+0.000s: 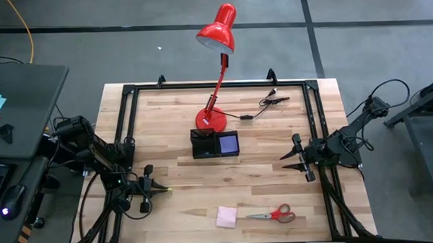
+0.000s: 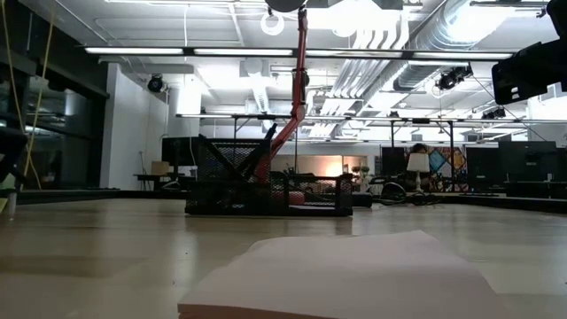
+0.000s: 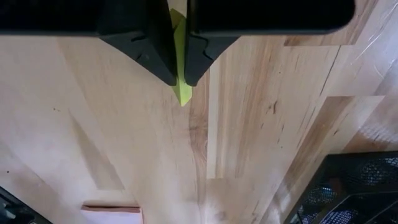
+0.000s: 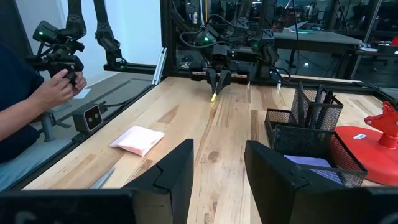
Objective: Pick and place office supplies into organizer
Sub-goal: Put the green eraser into the black desk organizer
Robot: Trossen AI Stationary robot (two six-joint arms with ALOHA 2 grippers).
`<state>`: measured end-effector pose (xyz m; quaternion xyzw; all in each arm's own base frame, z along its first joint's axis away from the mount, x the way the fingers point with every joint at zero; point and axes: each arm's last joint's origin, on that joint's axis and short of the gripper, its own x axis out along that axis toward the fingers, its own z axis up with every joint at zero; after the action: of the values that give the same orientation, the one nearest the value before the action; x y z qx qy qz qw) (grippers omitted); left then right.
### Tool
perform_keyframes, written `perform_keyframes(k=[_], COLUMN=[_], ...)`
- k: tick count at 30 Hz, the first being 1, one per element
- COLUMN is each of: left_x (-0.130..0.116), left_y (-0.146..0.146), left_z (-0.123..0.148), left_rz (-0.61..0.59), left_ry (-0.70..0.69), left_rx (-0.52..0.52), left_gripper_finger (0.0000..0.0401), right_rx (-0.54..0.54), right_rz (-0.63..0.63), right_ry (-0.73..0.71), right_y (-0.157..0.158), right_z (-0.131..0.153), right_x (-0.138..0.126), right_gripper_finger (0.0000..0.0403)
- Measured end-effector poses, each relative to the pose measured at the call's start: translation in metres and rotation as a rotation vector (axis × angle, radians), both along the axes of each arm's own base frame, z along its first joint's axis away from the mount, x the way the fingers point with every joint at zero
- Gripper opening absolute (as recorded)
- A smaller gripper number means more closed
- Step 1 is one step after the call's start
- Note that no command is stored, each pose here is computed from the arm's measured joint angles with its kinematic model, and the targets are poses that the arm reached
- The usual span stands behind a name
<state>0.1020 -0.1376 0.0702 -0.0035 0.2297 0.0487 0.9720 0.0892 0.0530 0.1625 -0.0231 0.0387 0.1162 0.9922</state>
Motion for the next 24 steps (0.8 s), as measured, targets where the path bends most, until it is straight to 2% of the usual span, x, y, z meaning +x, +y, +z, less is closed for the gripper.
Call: perform_keyframes(k=[7,12,18,24], left_x=[0.0,0.0,0.0,0.0], left_y=[0.0,0.0,-0.0001,-0.0001], left_z=[0.0,0.0,-0.0001,-0.0001], left_rz=[0.0,-0.001,-0.002,-0.002], left_ry=[0.001,0.001,0.003,0.003], left_rx=[0.0,0.0,-0.001,-0.001], left_gripper_finger=[0.0018,0.0005,0.0016,0.0004], right_rx=[0.0,0.0,0.0,0.0], right_rz=[0.0,0.0,0.0,0.0], right_ry=[0.0,0.0,0.0,0.0], right_y=[0.0,0.0,0.0,0.0], right_z=[0.0,0.0,0.0,0.0], right_x=[0.0,0.0,0.0,0.0], right_gripper_finger=[0.0134,0.0134,0.0134,0.0134])
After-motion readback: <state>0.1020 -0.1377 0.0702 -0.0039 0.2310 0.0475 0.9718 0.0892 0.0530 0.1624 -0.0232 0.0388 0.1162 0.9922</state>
